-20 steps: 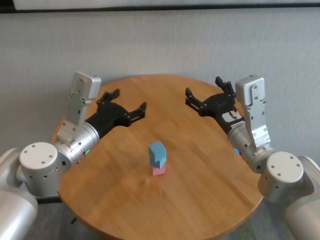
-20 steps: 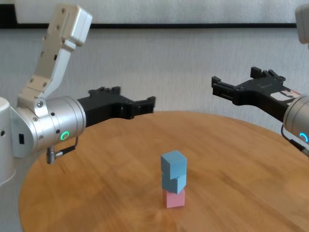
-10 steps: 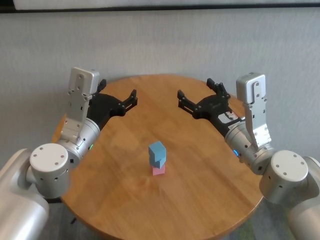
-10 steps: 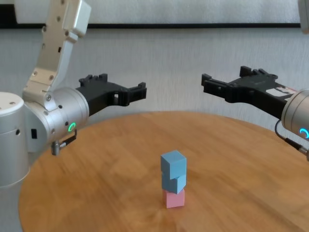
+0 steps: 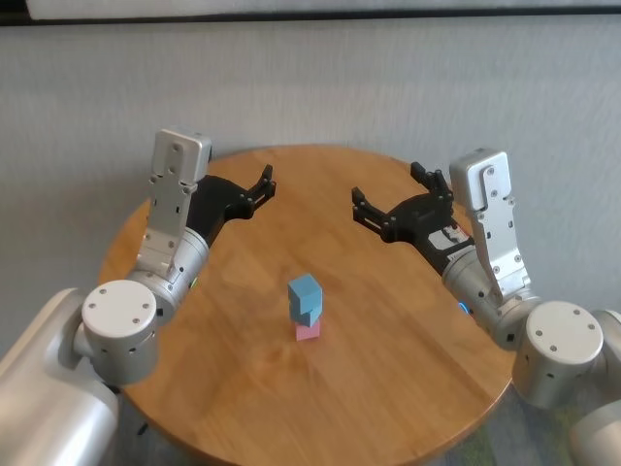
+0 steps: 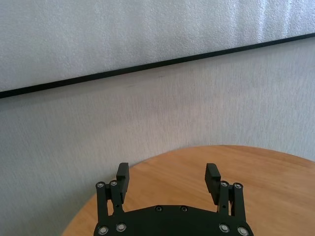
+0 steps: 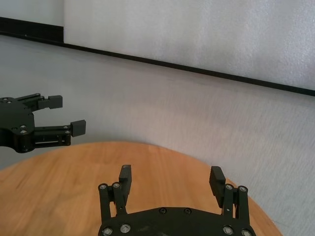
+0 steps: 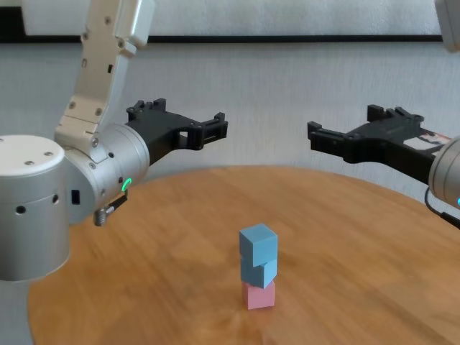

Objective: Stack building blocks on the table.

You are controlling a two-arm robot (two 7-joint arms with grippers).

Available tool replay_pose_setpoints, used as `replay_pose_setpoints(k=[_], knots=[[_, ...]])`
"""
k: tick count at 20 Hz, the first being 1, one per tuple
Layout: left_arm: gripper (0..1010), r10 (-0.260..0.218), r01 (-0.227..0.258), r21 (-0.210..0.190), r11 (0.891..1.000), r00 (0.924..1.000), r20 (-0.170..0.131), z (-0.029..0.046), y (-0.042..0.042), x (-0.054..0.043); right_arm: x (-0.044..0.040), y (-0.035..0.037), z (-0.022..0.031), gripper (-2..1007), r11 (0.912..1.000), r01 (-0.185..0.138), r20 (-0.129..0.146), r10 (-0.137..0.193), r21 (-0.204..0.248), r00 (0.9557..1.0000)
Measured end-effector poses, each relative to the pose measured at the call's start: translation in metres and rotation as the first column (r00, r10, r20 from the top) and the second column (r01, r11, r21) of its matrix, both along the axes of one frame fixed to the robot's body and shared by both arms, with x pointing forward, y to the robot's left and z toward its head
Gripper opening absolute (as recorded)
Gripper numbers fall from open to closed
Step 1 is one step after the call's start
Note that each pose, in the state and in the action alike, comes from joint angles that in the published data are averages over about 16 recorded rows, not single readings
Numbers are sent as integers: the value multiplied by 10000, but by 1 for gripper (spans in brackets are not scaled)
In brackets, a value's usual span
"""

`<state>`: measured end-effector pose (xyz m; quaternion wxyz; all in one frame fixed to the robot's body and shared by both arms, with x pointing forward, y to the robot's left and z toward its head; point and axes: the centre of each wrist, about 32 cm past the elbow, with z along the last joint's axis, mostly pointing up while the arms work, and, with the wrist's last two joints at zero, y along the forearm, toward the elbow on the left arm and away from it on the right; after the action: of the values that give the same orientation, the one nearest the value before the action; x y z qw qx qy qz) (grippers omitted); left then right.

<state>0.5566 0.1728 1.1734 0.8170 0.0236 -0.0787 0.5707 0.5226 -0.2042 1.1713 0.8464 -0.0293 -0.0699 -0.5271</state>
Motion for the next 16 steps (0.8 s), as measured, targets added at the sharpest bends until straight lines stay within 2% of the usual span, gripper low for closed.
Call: replay_pose_setpoints(k=[6, 16], knots=[[1000, 102, -102, 50, 9999, 9999, -1, 0, -67, -5, -59, 14, 0, 1000, 9996, 231, -6, -232, -141, 9997], [1000, 20, -22, -65, 10000, 9995, -309, 27, -85, -21, -71, 26, -25, 1000, 10000, 69, -113, -69, 36, 9999]])
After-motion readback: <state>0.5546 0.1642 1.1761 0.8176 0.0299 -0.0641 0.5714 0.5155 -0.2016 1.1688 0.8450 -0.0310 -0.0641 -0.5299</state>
